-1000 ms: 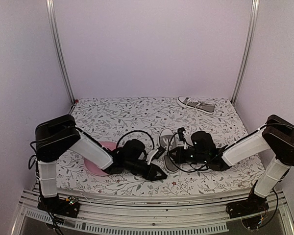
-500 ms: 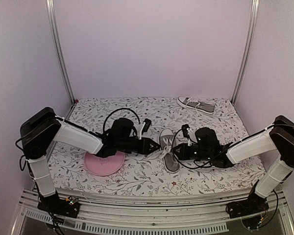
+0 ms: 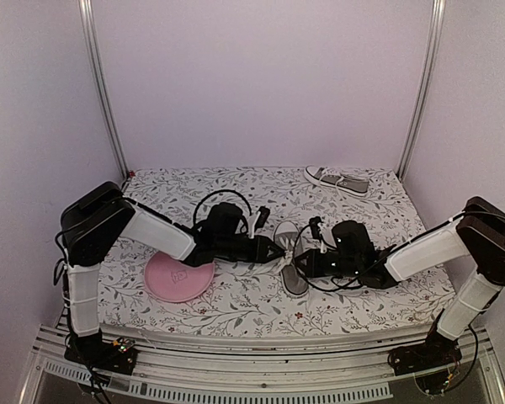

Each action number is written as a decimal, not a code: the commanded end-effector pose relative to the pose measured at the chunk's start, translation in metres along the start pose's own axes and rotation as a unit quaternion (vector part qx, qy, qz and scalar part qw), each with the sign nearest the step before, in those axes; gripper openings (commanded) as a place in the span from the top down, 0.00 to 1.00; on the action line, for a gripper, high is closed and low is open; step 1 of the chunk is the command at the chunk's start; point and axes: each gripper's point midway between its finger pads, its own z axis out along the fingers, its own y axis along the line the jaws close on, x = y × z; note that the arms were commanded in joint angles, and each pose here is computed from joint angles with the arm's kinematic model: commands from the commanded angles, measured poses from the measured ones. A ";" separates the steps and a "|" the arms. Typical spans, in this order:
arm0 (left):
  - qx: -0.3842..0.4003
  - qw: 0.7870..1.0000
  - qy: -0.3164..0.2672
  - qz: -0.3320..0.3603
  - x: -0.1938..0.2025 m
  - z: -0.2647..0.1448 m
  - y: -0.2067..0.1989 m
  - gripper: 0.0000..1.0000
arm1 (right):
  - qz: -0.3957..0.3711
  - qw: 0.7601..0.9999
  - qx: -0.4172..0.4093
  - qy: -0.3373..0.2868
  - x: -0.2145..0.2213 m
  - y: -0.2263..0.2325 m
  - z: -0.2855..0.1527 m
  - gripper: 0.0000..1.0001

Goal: Tie the shoes

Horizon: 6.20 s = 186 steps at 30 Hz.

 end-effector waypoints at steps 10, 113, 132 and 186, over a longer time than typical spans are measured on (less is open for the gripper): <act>0.028 1.000 0.008 -0.005 0.003 0.007 -0.003 0.89 | 0.002 1.000 -0.010 0.000 -0.007 0.003 0.008 0.98; 0.023 1.000 -0.009 0.008 -0.017 0.004 -0.030 1.00 | -0.007 1.000 -0.020 -0.013 -0.017 0.007 0.038 0.98; 0.032 0.998 0.049 -0.032 0.038 0.003 -0.032 1.00 | 0.023 0.998 0.036 -0.039 -0.020 -0.017 0.034 0.98; 0.012 0.999 0.023 -0.042 -0.007 0.014 0.012 0.86 | 0.035 0.999 0.013 -0.038 -0.010 -0.016 0.024 0.98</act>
